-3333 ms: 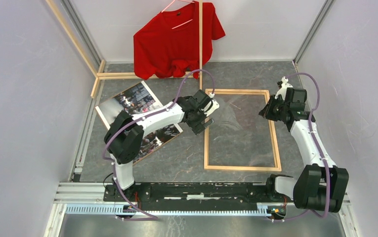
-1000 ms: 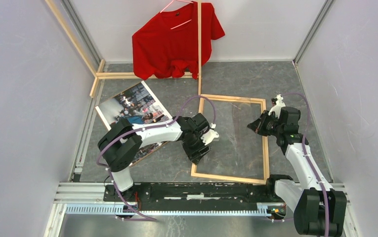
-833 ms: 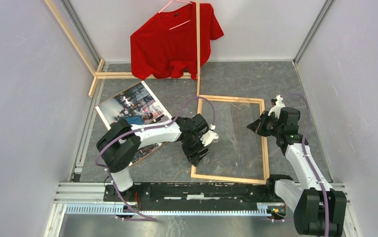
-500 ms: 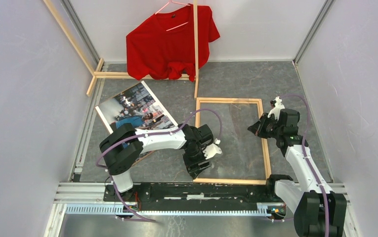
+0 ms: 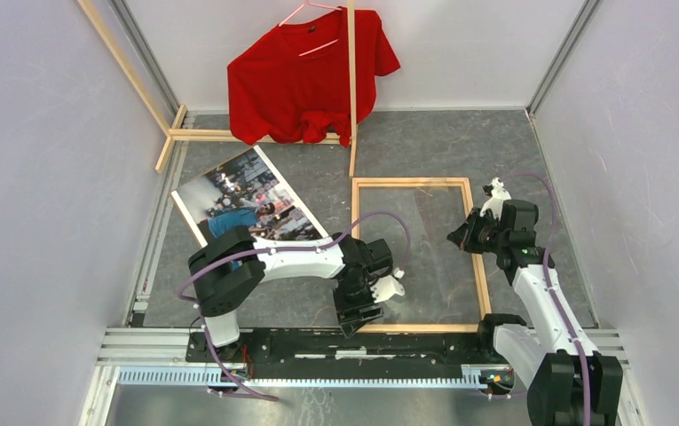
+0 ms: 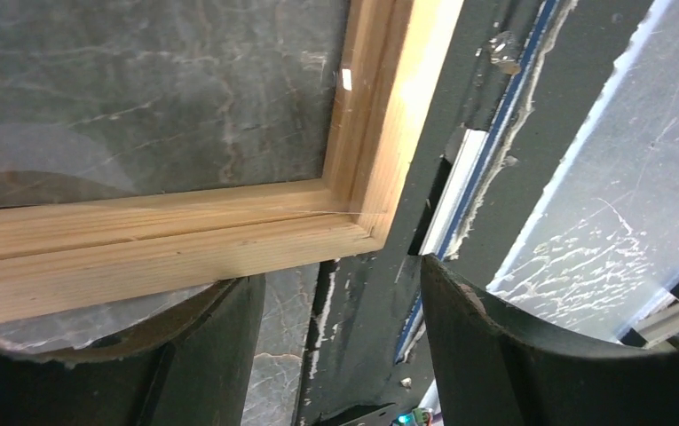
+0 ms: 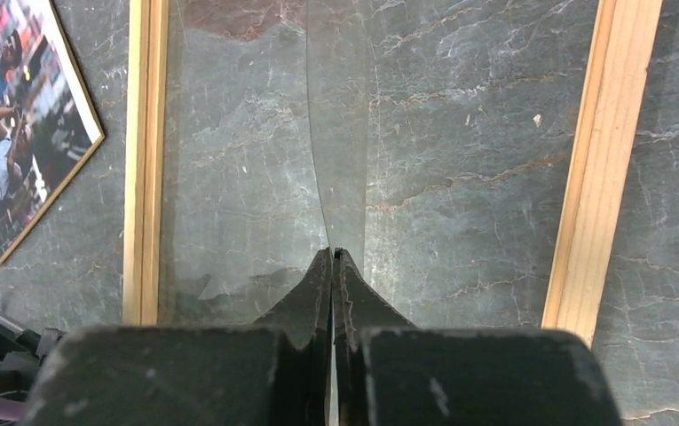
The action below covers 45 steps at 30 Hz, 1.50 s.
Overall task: Put the photo into the frame
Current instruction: Move the photo frame to the center of the board, then move the distractor to the corner of the board.
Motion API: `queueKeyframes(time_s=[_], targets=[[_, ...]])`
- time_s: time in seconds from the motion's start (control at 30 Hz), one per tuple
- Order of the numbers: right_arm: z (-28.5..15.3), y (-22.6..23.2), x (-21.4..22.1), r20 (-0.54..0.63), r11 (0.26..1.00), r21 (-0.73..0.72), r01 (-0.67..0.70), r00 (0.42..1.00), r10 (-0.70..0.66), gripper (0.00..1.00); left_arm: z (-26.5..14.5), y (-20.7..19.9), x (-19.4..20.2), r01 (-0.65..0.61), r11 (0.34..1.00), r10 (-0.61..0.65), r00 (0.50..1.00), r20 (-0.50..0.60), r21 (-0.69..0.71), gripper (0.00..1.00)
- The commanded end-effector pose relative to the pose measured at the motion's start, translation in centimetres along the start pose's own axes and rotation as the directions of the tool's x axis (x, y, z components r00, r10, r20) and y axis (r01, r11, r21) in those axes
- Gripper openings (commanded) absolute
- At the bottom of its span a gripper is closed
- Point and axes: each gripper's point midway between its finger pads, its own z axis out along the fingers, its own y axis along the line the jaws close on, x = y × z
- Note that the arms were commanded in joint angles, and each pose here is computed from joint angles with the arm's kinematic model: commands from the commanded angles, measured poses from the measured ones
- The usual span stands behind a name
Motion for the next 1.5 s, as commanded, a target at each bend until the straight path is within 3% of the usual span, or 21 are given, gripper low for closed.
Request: queueKeyframes(time_s=[0.0,0.27,0.37,0.43,0.53,0.67,0.83,0.93,1.07,1.17,1.37,1.47], targets=[[-0.5,0.6,2.7,-0.088,1.000,-0.029,-0.011,0.996,0.008,0.00,1.5,-1.7,-2.3,-0.089,0.993,0.086,0.995,0.041,0.081,0.72],[-0.6,1.6,-0.9,-0.041,0.999,-0.037,0.001,0.999,-0.003,0.00,-2.1,-2.7,-4.6,-0.147,0.987,0.137,0.979,0.148,0.060,0.72],[-0.4,1.9,-1.0,-0.046,0.998,-0.057,-0.004,0.999,0.001,0.00,-4.4,-1.1,-5.1,-0.126,0.992,0.123,0.972,0.198,0.003,0.72],[-0.4,1.6,-0.6,-0.052,0.999,-0.047,0.002,0.999,-0.004,0.00,-7.1,2.1,-5.7,-0.050,0.998,0.059,0.959,0.278,-0.038,0.72],[-0.2,1.3,0.5,-0.069,0.999,-0.048,-0.006,0.998,0.003,0.00,-11.9,10.6,-6.1,0.161,0.969,-0.070,0.906,0.417,-0.188,0.70],[0.0,1.1,1.3,-0.077,0.999,-0.050,-0.021,0.997,0.017,0.00,-17.9,21.7,-5.4,0.427,0.830,-0.166,0.803,0.572,-0.359,0.69],[-0.1,0.9,0.4,-0.042,0.999,-0.020,-0.045,0.998,0.044,0.00,-21.7,29.6,-6.1,0.582,0.670,-0.211,0.745,0.633,-0.461,0.69],[0.0,0.7,0.3,-0.028,0.998,-0.007,-0.066,0.997,0.066,0.00,-22.2,31.4,-8.0,0.591,0.661,-0.194,0.730,0.656,-0.462,0.70],[0.1,0.4,0.3,-0.009,0.996,0.007,-0.088,0.996,0.088,0.00,-20.9,32.5,-10.0,0.560,0.680,-0.166,0.746,0.645,-0.473,0.71],[0.3,0.4,0.4,0.005,0.994,0.001,-0.106,0.994,0.106,0.00,-19.8,33.7,-10.3,0.513,0.638,-0.103,0.795,0.597,-0.574,0.71],[0.7,0.3,0.8,0.019,0.992,-0.008,-0.122,0.992,0.122,0.00,-19.5,36.2,-10.6,0.468,0.562,-0.025,0.833,0.552,-0.682,0.41],[0.9,0.2,1.1,0.013,0.992,-0.009,-0.127,0.992,0.127,0.00,-19.6,37.1,-10.6,0.450,0.531,0.001,0.847,0.531,-0.718,0.35]])
